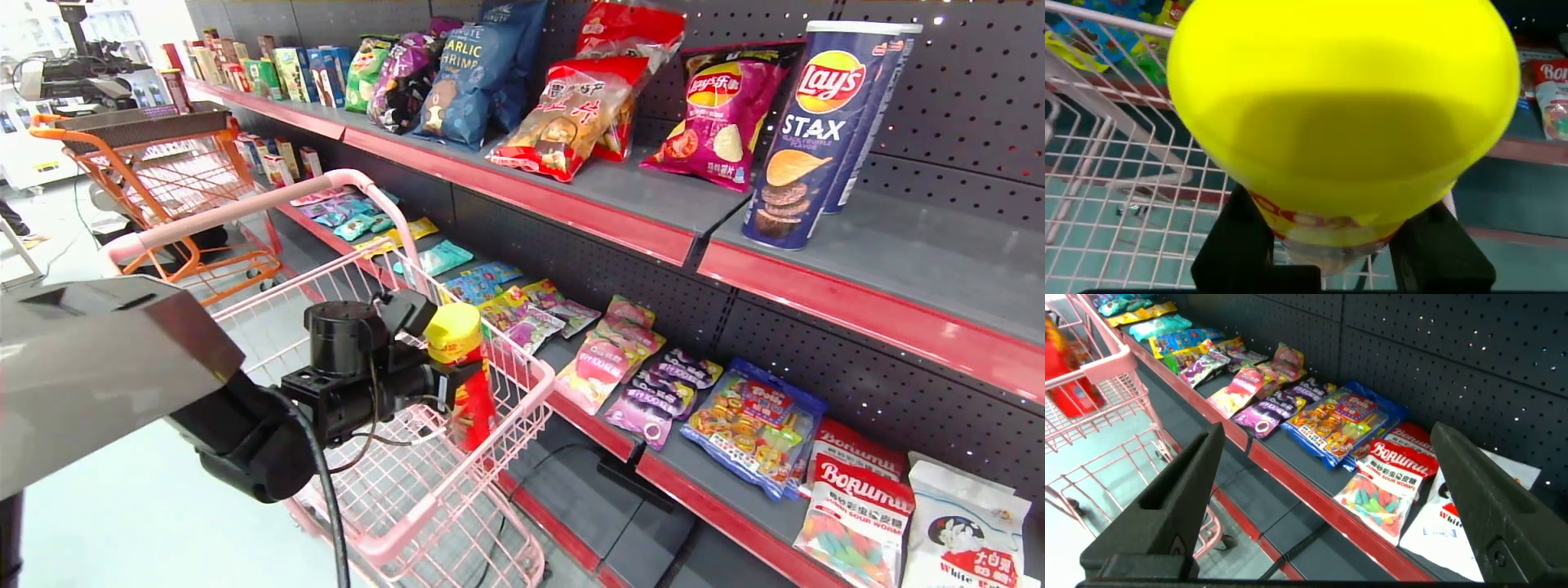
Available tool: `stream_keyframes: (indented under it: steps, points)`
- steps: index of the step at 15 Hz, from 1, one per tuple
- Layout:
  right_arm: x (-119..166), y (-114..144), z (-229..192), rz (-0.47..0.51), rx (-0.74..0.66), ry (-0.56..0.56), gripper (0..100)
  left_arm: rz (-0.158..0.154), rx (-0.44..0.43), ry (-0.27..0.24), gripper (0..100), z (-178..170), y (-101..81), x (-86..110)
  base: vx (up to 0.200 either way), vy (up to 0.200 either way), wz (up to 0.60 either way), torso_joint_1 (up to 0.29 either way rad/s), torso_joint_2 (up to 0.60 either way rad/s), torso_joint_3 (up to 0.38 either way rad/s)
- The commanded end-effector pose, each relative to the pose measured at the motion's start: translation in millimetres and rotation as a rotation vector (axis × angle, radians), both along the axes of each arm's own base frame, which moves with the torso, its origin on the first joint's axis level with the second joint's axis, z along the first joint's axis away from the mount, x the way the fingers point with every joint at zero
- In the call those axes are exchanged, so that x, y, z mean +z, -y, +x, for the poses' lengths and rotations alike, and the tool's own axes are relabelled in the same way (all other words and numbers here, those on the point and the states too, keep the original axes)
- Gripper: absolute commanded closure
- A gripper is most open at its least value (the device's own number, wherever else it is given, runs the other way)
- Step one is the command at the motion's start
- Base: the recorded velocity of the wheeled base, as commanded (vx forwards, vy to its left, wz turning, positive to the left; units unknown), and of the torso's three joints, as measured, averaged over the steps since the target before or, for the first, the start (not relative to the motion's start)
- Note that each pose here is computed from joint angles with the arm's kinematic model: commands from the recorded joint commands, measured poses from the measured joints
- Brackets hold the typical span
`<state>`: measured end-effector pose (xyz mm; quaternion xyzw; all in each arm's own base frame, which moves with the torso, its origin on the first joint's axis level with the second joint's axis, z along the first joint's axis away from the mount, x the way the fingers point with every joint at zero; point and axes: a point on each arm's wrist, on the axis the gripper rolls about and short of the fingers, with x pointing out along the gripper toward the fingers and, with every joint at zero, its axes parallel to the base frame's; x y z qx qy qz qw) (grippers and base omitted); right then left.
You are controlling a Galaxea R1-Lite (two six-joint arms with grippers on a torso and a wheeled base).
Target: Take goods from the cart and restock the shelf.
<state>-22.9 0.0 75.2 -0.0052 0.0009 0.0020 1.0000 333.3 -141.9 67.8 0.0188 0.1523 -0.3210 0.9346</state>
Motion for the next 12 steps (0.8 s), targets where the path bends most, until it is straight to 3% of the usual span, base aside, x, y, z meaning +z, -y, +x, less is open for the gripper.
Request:
stream_keyframes:
  steps: [1,3,4,5,7,12]
  points:
    - [0,0,0,0.0,0.001,-0.001,0,-0.031,0.12,0.12,100,-30,-39.4,61.8,0.0,0.0,0.0,0.0,0.0,0.0]
    - [0,0,0,0.0,0.001,-0.001,0,-0.033,0.214,0.161,100,-62,-68.7,102.1,0.0,0.0,0.0,0.0,0.0,0.0]
    - [0,0,0,0.0,0.001,-0.001,0,-0.034,0.224,0.165,100,-71,-73.4,110.1,0.0,0.0,0.0,0.0,0.0,0.0]
    - [0,0,0,0.0,-0.001,-0.001,0,-0.04,0.237,0.183,100,-111,-86.8,141.8,0.0,0.0,0.0,0.0,0.0,0.0]
    - [0,0,0,0.0,0.001,-0.001,0,-0.058,0.239,0.236,100,-161,-97.9,170.9,0.0,0.0,0.0,0.0,0.0,0.0]
    - [0,0,0,0.001,-0.003,-0.001,0,-0.071,0.344,0.328,100,-267,-124.7,186.9,0.0,0.0,0.0,0.038,-0.12,-0.08]
